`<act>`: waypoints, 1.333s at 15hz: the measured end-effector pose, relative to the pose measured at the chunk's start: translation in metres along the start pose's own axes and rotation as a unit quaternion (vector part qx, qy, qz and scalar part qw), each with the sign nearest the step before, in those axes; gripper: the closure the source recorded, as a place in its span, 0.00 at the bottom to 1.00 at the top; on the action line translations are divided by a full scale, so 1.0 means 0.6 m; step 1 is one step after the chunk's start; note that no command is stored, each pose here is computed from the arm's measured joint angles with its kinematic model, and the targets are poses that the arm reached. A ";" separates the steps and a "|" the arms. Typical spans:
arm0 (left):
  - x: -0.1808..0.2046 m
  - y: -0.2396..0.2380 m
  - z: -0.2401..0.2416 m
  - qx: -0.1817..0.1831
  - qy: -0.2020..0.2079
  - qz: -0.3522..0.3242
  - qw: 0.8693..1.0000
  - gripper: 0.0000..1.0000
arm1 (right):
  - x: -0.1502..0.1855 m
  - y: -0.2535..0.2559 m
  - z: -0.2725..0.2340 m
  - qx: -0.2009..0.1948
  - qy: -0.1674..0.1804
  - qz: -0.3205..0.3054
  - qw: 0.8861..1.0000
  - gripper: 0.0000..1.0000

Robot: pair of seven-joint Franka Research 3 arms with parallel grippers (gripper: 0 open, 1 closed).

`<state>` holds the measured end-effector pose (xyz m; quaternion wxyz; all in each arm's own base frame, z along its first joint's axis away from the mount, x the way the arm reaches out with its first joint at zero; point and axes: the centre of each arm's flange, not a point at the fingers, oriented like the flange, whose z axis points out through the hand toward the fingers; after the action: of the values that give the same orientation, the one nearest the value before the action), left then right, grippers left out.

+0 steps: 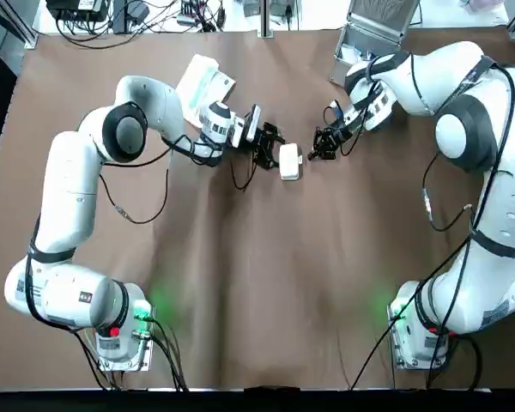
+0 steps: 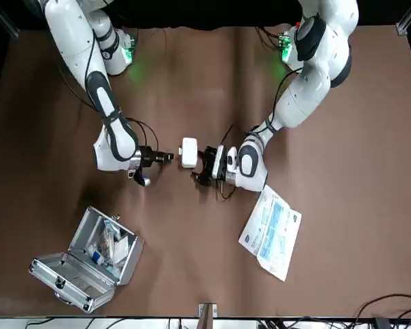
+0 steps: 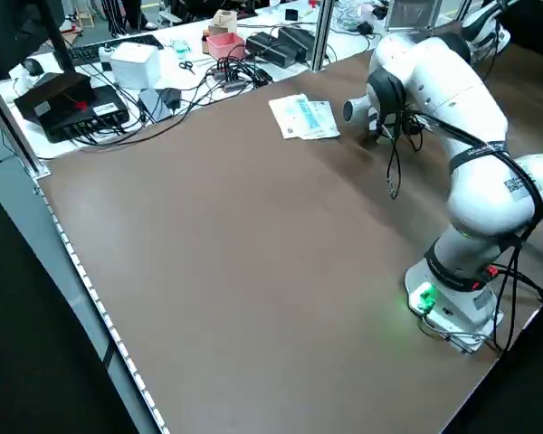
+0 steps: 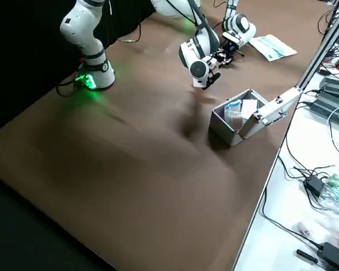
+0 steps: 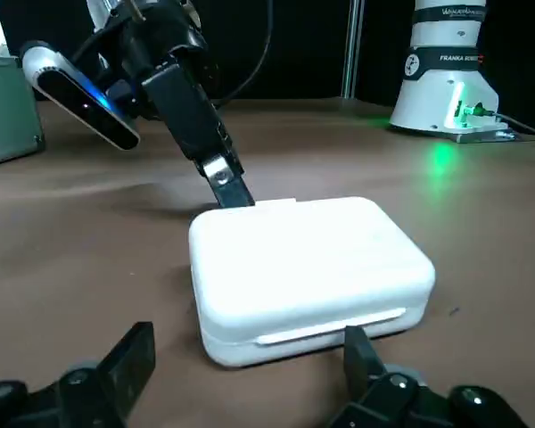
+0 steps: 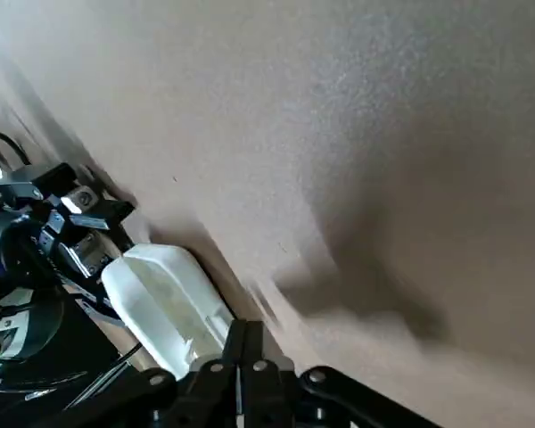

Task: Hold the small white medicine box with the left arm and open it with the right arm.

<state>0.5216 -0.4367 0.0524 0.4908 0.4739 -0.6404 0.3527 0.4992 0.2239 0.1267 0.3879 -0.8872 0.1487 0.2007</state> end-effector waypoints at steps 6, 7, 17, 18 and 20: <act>0.000 -0.001 -0.002 0.001 0.001 0.002 1.000 0.20 | -0.005 -0.018 0.014 0.006 0.001 -0.002 1.000 0.99; 0.000 -0.001 -0.002 0.001 0.001 0.002 1.000 0.22 | -0.006 -0.019 0.016 0.006 0.002 -0.003 1.000 0.99; 0.000 -0.003 -0.004 0.002 0.000 0.004 1.000 0.30 | -0.012 -0.026 0.027 0.011 0.001 0.000 1.000 0.99; 0.000 -0.004 -0.005 0.003 0.000 0.005 1.000 0.33 | -0.012 -0.026 0.027 0.011 0.001 0.000 1.000 0.99; -0.001 -0.004 -0.006 0.003 0.000 0.008 1.000 0.43 | -0.012 -0.026 0.028 0.010 0.001 0.000 1.000 0.99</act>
<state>0.5252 -0.4341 0.0530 0.4868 0.4704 -0.6430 0.3583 0.4954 0.2473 0.1297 0.3969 -0.8833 0.1513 0.1984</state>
